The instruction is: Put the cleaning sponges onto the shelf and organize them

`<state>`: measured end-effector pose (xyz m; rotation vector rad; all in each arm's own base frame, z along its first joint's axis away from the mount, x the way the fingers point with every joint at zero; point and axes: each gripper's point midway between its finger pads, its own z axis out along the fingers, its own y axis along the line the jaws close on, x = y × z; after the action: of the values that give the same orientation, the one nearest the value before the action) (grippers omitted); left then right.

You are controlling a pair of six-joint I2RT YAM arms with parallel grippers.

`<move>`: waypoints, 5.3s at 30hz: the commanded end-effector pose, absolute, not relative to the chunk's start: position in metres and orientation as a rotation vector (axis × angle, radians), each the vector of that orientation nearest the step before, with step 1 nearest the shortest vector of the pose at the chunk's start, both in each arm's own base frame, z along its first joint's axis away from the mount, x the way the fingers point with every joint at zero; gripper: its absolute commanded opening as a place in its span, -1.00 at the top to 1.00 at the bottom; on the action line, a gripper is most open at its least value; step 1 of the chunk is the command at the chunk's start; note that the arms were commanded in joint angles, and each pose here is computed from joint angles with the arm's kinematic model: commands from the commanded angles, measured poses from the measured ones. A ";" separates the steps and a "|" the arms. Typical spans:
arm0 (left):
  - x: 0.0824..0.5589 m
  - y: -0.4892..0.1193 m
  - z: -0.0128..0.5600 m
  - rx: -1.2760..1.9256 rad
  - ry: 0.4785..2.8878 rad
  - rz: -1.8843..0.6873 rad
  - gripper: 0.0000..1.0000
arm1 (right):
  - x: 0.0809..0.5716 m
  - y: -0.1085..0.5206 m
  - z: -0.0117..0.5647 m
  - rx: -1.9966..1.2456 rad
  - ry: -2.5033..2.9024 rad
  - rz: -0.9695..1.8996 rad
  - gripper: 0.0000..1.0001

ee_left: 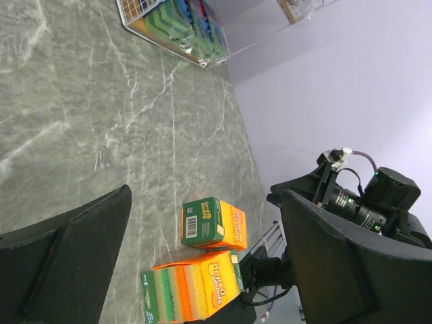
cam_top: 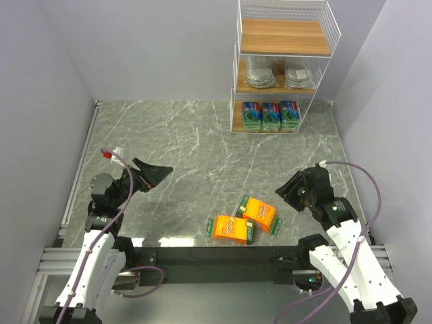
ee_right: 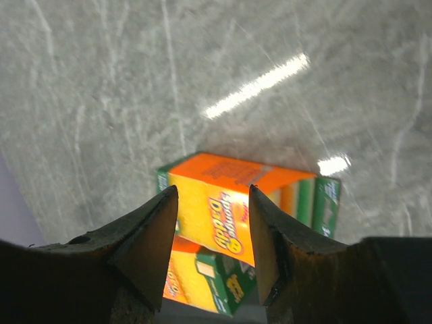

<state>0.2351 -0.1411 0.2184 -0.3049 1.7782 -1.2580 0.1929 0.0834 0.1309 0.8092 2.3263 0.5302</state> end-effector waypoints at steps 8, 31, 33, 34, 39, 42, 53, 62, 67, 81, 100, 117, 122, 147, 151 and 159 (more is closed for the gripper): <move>0.236 -0.145 0.226 -0.256 1.729 -1.292 -0.99 | 0.158 0.102 0.085 0.745 2.525 0.615 0.00; 0.232 -0.144 0.211 -0.282 1.748 -1.285 -0.99 | 0.198 0.135 0.088 0.799 2.359 0.882 0.10; 0.231 -0.144 0.210 -0.285 1.752 -1.285 -0.99 | 0.210 0.139 0.095 0.800 2.335 0.901 0.11; 0.231 -0.144 0.210 -0.287 1.754 -1.283 -0.99 | 0.214 0.141 0.097 0.808 2.328 0.915 0.11; 0.230 -0.141 0.211 -0.287 1.755 -1.257 -0.99 | 0.226 0.152 0.098 0.767 2.352 0.941 0.13; 0.229 -0.140 0.210 -0.289 1.760 -1.241 -0.99 | 0.223 0.153 0.096 0.700 2.382 0.923 0.13; 0.232 -0.143 0.211 -0.291 1.756 -1.275 -0.99 | 0.202 0.137 0.077 0.445 2.518 0.723 0.10; 0.232 -0.142 0.212 -0.294 1.756 -1.268 -0.99 | 0.194 0.156 0.071 0.265 2.533 0.751 0.06; 0.232 -0.143 0.212 -0.294 1.758 -1.272 -0.99 | 0.193 0.163 0.069 0.243 2.534 0.802 0.10; 0.232 -0.142 0.211 -0.296 1.763 -1.265 -0.99 | 0.188 0.175 0.104 0.181 2.427 0.944 0.10; 0.234 -0.142 0.213 -0.298 1.758 -1.265 -0.99 | 0.170 0.180 0.064 0.147 2.575 0.895 0.02; 0.231 -0.141 0.214 -0.297 1.760 -1.258 -0.99 | 0.195 0.186 0.101 0.231 2.456 0.914 1.00; 0.231 -0.141 0.217 -0.293 1.753 -1.253 -0.99 | 0.206 0.192 0.145 0.247 2.351 0.994 1.00; 0.224 -0.141 0.234 -0.255 1.731 -1.242 -0.99 | 0.330 0.133 0.441 0.517 1.549 1.339 1.00; 0.223 -0.141 0.235 -0.246 1.733 -1.241 -0.99 | 0.348 0.100 0.486 0.626 1.363 1.310 1.00; 0.223 -0.141 0.247 -0.222 1.722 -1.226 -0.99 | 0.393 0.057 0.533 0.776 1.160 1.238 1.00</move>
<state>0.2248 -0.1391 0.2232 -0.3003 1.7681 -1.2414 0.3814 0.0800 0.4891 0.7351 1.3335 1.2547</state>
